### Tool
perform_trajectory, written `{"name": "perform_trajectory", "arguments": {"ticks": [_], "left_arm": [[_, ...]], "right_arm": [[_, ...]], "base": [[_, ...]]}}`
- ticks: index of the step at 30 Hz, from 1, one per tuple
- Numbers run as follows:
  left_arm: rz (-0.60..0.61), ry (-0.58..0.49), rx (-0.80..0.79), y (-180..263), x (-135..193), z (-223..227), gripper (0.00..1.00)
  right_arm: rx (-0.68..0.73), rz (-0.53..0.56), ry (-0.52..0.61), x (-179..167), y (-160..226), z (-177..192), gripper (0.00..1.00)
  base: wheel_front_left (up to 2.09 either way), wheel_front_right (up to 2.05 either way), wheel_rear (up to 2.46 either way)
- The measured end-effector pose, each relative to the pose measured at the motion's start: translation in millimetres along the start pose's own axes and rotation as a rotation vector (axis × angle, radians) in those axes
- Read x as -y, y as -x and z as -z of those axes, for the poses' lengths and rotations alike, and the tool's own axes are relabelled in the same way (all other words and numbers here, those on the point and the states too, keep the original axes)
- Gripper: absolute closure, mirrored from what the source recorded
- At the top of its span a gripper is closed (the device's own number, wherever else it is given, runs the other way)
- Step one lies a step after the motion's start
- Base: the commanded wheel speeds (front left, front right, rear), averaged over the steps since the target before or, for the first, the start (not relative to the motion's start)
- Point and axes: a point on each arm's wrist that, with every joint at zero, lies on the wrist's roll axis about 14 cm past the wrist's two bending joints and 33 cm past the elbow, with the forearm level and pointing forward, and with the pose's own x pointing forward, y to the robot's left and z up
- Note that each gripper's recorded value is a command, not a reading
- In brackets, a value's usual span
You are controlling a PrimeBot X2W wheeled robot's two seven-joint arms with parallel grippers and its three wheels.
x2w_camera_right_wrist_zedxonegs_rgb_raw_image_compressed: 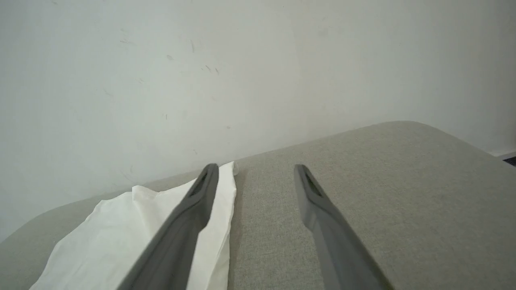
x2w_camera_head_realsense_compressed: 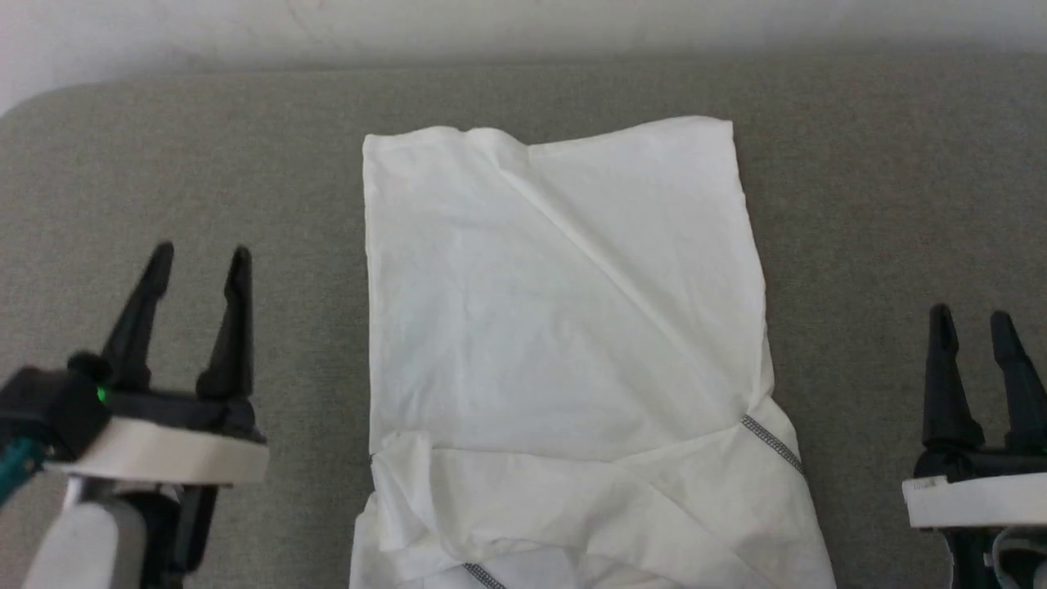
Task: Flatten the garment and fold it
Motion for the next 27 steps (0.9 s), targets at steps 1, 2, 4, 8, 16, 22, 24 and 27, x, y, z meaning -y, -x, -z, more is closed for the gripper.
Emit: {"name": "perform_trajectory", "arguments": {"ticks": [1,2,4,8,16,22,24,27], "left_arm": [[0.03,-0.025,0.009,-13.0,0.5,-6.8,0.0],[0.057,-0.047,0.015,-26.5,1.1,-13.1,0.0],[0.114,-0.098,0.023,-52.8,3.7,-25.2,0.0],[0.197,-0.156,0.015,-103.2,9.6,-41.2,0.0],[0.251,-0.198,-0.157,-182.6,4.7,-5.9,0.0],[0.275,-0.211,-0.369,-206.2,0.5,71.0,0.0],[0.282,-0.225,-0.451,-208.4,-2.5,98.1,0.0],[0.296,-0.232,-0.594,-204.9,-5.3,140.3,0.0]], "right_arm": [[0.002,-0.013,0.016,-3.7,-5.3,-0.8,0.0],[0.008,-0.025,0.024,-7.6,-10.9,-2.1,0.0],[0.019,-0.05,0.033,-15.7,-22.2,-4.2,0.0],[0.029,-0.095,0.03,-30.3,-42.5,-1.2,0.0],[-0.029,-0.126,0.014,-39.2,-62.2,32.9,0.0],[-0.089,-0.094,0.022,-25.8,-65.2,61.5,0.0],[-0.101,-0.078,0.03,-19.3,-66.0,67.6,0.0],[-0.12,-0.052,0.038,-9.3,-64.9,75.9,0.0]], "base": [[0.0,0.0,0.0],[0.0,0.0,0.0],[0.0,0.0,0.0],[0.0,0.0,0.0],[0.0,0.0,0.0],[0.0,0.0,0.0],[0.0,0.0,0.0],[0.0,0.0,0.0]]}}
